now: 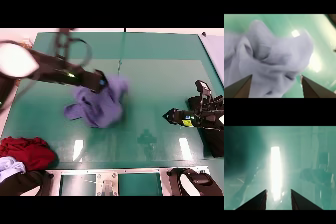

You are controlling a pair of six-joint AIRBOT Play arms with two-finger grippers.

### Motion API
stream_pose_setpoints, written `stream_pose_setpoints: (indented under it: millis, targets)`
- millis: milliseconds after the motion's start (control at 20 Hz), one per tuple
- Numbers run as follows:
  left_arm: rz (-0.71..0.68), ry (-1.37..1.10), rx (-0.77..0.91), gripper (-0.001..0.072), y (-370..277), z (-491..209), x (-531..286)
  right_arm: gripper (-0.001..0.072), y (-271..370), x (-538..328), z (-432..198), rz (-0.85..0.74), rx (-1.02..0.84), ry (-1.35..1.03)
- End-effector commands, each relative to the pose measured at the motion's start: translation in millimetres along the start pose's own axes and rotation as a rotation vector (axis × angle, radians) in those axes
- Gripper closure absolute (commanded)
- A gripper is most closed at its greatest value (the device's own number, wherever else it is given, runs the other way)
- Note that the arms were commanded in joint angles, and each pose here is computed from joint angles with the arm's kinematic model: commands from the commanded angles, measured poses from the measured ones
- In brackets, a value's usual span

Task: Fold the shirts.

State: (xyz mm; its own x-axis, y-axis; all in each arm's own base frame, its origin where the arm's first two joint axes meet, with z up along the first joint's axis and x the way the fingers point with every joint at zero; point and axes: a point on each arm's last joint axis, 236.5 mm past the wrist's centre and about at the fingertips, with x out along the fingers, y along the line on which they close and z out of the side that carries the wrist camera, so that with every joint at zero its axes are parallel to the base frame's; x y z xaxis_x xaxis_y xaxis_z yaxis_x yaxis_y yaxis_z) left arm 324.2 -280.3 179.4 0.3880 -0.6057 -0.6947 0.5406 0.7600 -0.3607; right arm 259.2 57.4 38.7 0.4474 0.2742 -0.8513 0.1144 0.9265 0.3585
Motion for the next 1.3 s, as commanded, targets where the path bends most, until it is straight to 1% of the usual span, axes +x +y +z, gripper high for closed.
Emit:
stream_pose_setpoints:
  millis: [0,100,250,400,500,550,600,800,850,900,1000,1200,1250]
  targets:
    - [0.011,0.076,-0.069,-0.0006,8,-14,34,0.0356,7,-12,11,0.008,-0.043,-0.024]
    - [0.065,0.065,-0.14,-0.0005,44,-5,12,0.0355,10,-20,26,0.011,-0.057,-0.054]
    - [0.166,0.145,-0.29,-0.0005,114,-27,-13,0.0355,6,-4,33,0.014,-0.011,0.001]
    - [0.253,0.164,-0.458,-0.0005,185,-66,-5,0.035,4,40,34,0.047,0.034,0.094]
    - [0.274,0.19,-0.53,-0.0005,220,-99,18,0.0348,10,69,48,0.105,0.069,0.089]
    - [0.27,0.196,-0.561,-0.0005,234,-112,32,0.0328,16,82,58,0.142,0.094,0.079]
    - [0.253,0.197,-0.593,-0.0004,245,-120,48,0.0269,24,95,66,0.192,0.127,0.08]
    - [0.183,0.149,-0.667,-0.0004,277,-121,102,0.026,59,143,89,0.362,0.216,0.136]
    - [0.166,0.155,-0.676,-0.0004,279,-123,111,0.0226,68,156,94,0.384,0.214,0.147]
    - [0.144,0.186,-0.682,-0.0004,277,-131,118,0.0214,75,168,97,0.394,0.211,0.157]
    - [0.121,0.279,-0.654,-0.0004,269,-152,119,0.0215,86,189,106,0.402,0.2,0.171]
    - [0.118,0.389,-0.617,-0.0003,262,-173,111,0.0215,104,219,125,0.423,0.174,0.181]
    - [0.129,0.389,-0.609,0.0018,265,-174,110,0.0225,108,224,126,0.43,0.172,0.184]
